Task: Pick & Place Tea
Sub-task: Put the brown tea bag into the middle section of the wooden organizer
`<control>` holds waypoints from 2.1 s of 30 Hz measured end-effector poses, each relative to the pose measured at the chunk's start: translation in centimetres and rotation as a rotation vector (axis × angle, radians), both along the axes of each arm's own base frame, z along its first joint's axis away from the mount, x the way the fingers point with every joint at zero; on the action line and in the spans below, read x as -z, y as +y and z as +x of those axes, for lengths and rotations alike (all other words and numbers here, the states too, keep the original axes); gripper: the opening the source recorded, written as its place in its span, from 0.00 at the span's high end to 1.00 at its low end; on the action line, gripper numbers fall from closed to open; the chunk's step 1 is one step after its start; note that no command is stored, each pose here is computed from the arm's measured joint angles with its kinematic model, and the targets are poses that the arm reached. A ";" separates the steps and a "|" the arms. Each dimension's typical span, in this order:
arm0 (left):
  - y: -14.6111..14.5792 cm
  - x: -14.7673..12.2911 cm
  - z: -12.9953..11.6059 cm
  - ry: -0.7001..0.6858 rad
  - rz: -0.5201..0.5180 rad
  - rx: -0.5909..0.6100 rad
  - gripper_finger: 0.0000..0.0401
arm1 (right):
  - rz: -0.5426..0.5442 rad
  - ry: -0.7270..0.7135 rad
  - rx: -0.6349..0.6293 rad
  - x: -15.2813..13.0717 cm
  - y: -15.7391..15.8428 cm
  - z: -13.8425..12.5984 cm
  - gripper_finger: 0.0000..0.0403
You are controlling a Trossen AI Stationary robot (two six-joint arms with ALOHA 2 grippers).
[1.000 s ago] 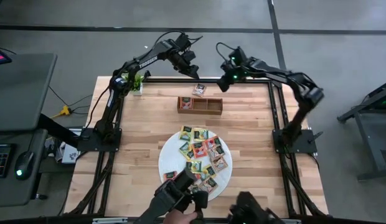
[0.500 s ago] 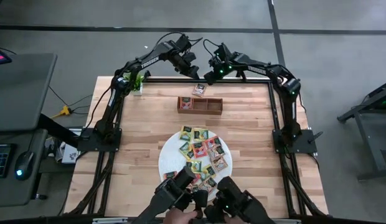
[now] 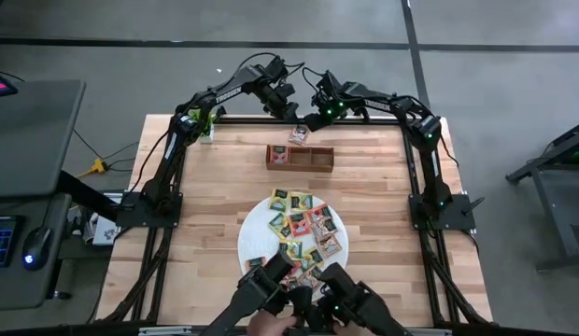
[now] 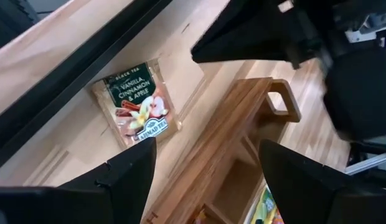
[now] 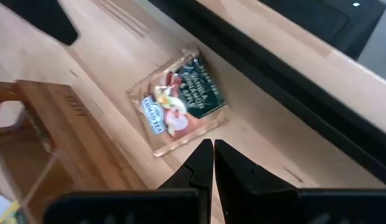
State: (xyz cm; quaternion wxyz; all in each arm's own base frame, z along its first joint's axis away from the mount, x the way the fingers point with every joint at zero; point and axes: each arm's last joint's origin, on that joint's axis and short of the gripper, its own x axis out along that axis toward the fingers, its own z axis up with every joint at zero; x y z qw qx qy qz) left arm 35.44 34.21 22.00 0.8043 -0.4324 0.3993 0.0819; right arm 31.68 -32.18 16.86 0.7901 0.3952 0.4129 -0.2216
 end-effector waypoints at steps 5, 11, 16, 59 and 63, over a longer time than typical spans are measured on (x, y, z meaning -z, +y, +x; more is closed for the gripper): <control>0.0 0.1 -0.1 0.011 0.014 0.007 0.30 | 0.003 -0.007 0.000 0.3 -0.1 0.2 0.97; 0.0 0.0 -0.1 0.010 0.014 0.005 0.30 | -0.009 -0.019 0.001 0.3 -0.2 0.3 0.97; 0.1 1.6 0.1 0.017 -0.050 0.021 0.30 | 0.025 -0.015 -0.006 0.9 -0.1 0.3 0.97; -0.2 6.3 1.6 0.201 -0.006 -0.026 0.45 | 0.138 -0.071 -0.120 2.2 1.2 1.5 0.97; -0.2 6.3 1.7 0.195 -0.004 -0.018 0.47 | 0.143 -0.078 -0.119 2.1 1.0 1.2 0.97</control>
